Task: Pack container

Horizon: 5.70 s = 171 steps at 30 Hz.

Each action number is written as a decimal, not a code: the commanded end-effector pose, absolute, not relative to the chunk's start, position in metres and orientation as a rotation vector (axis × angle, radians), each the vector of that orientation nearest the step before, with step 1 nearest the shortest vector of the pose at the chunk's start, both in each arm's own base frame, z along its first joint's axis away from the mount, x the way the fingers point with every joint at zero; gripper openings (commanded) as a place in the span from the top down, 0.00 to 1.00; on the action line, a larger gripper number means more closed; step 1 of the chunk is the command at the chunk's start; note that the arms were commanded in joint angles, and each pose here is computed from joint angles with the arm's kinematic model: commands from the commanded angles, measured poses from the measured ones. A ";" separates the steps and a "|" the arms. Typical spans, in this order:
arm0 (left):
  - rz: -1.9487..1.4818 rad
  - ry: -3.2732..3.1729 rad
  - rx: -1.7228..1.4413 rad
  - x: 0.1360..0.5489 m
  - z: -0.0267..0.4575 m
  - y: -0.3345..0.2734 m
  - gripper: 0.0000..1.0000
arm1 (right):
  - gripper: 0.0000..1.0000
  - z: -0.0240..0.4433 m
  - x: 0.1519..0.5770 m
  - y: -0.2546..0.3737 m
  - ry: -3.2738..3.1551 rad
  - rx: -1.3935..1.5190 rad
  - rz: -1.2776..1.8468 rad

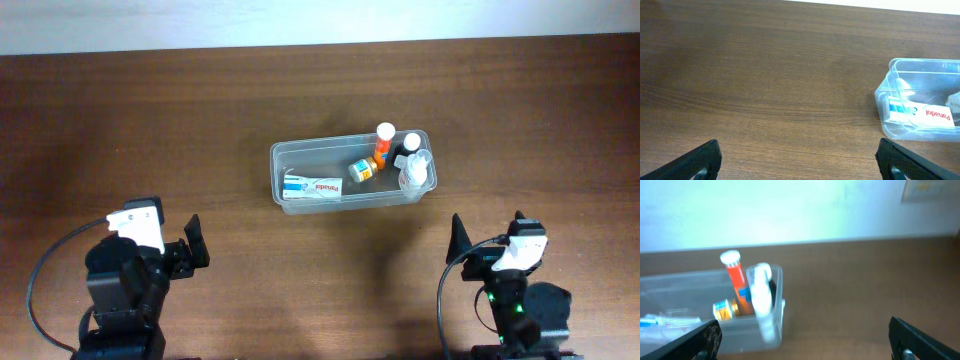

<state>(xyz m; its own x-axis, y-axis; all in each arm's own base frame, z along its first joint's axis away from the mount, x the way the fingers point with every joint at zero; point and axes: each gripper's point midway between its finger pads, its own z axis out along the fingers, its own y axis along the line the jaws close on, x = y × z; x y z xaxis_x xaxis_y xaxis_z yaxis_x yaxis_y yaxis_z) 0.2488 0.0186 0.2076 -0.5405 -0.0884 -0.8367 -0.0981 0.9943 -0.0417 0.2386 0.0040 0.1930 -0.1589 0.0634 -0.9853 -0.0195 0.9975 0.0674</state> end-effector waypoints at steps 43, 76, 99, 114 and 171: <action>0.023 2.149 -0.141 0.248 0.204 0.021 0.01 | 0.02 0.157 0.246 0.011 1.636 -0.155 -0.042; 0.025 1.989 -0.104 0.207 0.203 0.014 0.01 | 0.02 0.157 0.246 0.011 1.636 -0.155 -0.042; 0.197 1.523 0.083 0.246 0.188 0.013 0.01 | 0.02 0.157 0.246 0.011 1.636 -0.155 -0.042; 0.153 1.649 0.122 0.246 0.156 0.006 0.01 | 0.01 0.157 0.246 0.011 1.636 -0.155 -0.042; 0.154 1.649 0.121 0.246 0.156 0.007 0.01 | 0.02 0.157 0.246 0.011 1.636 -0.155 -0.042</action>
